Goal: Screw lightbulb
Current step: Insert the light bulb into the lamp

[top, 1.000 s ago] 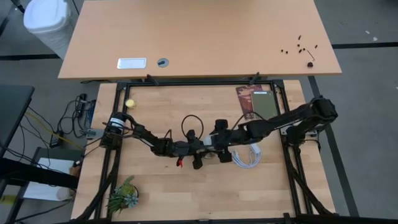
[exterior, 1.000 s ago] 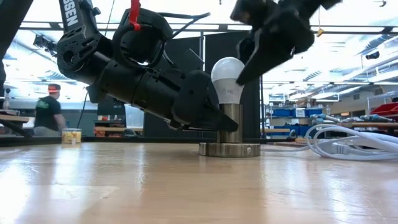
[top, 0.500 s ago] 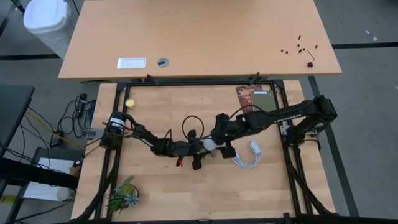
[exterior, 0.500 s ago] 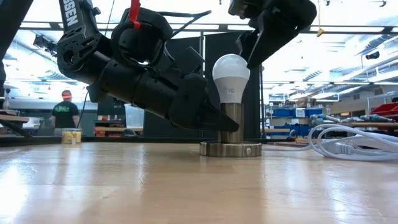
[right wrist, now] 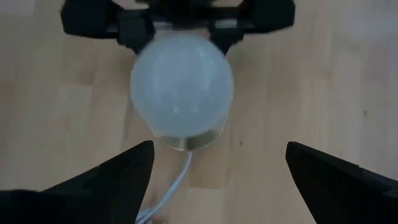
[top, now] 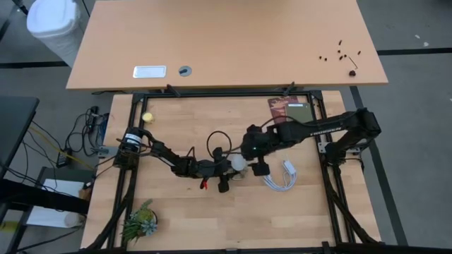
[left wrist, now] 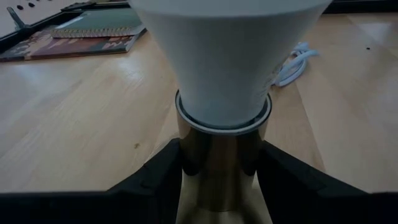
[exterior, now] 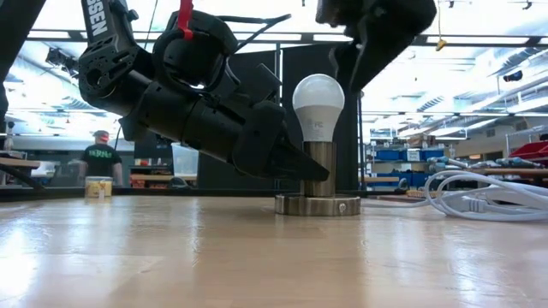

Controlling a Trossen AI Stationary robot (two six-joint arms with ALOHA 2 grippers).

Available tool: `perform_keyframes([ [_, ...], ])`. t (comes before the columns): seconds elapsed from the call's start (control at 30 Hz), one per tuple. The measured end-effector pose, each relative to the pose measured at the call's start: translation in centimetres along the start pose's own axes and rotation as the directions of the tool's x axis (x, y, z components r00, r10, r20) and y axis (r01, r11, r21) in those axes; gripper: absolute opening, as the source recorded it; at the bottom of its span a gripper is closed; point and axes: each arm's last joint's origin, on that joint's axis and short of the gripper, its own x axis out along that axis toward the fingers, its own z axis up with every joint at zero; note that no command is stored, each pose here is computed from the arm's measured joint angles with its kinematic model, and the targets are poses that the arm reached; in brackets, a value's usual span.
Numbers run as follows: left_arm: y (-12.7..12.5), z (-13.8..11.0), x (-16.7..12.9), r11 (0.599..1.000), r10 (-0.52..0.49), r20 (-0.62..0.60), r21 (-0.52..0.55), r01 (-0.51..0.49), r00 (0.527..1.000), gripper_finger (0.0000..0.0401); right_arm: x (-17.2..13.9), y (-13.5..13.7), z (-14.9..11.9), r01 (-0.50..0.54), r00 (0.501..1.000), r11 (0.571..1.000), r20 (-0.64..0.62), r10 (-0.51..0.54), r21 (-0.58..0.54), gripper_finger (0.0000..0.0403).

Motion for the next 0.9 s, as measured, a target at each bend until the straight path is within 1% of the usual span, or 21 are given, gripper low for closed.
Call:
perform_keyframes([
  [0.07, 0.0, 0.0, 0.0, 1.000, 0.001, 0.002, 0.000, -0.001, 1.000, 0.0184, -0.4, 0.2, 0.4, -0.003, 0.999, 1.000, -0.033, 0.002, -0.018, 0.0373],
  [0.13, 0.0, 0.0, 0.0, 1.000, 0.005, 0.004, 0.000, -0.005, 1.000, 0.0184, -0.7, 0.6, 1.3, -0.006, 1.000, 0.999, -0.019, 0.005, -0.039, 0.0373],
  [0.2, 0.0, 0.0, 0.0, 1.000, 0.005, 0.003, 0.001, -0.005, 1.000, 0.0184, -0.3, 0.9, 1.6, -0.010, 0.998, 0.998, -0.066, 0.006, -0.059, 0.0373],
  [0.37, 0.0, 0.0, 0.0, 1.000, 0.006, 0.003, 0.000, -0.006, 1.000, 0.0184, 1.2, 1.4, 2.0, -0.020, 0.994, 0.996, -0.113, 0.009, -0.090, 0.0373],
  [0.5, 0.0, 0.0, 0.0, 1.000, 0.005, 0.004, -0.002, -0.005, 1.000, 0.0184, 2.6, 1.5, 2.2, -0.021, 0.992, 0.995, -0.126, 0.008, -0.100, 0.0373],
  [0.63, 0.0, 0.1, 0.0, 1.000, 0.004, 0.007, -0.004, -0.004, 1.000, 0.0184, 3.4, 1.5, 2.5, -0.026, 0.990, 0.992, -0.143, 0.008, -0.126, 0.0373],
  [0.8, 0.0, 0.1, 0.0, 1.000, 0.003, 0.008, -0.005, -0.003, 1.000, 0.0184, 3.6, 1.5, 4.0, -0.025, 0.992, 0.990, -0.127, 0.008, -0.136, 0.0373],
  [0.9, 0.0, 0.0, 0.0, 1.000, 0.004, 0.005, -0.005, -0.004, 1.000, 0.0184, 4.1, 1.5, 4.4, -0.033, 0.988, 0.988, -0.157, 0.008, -0.154, 0.0373],
])
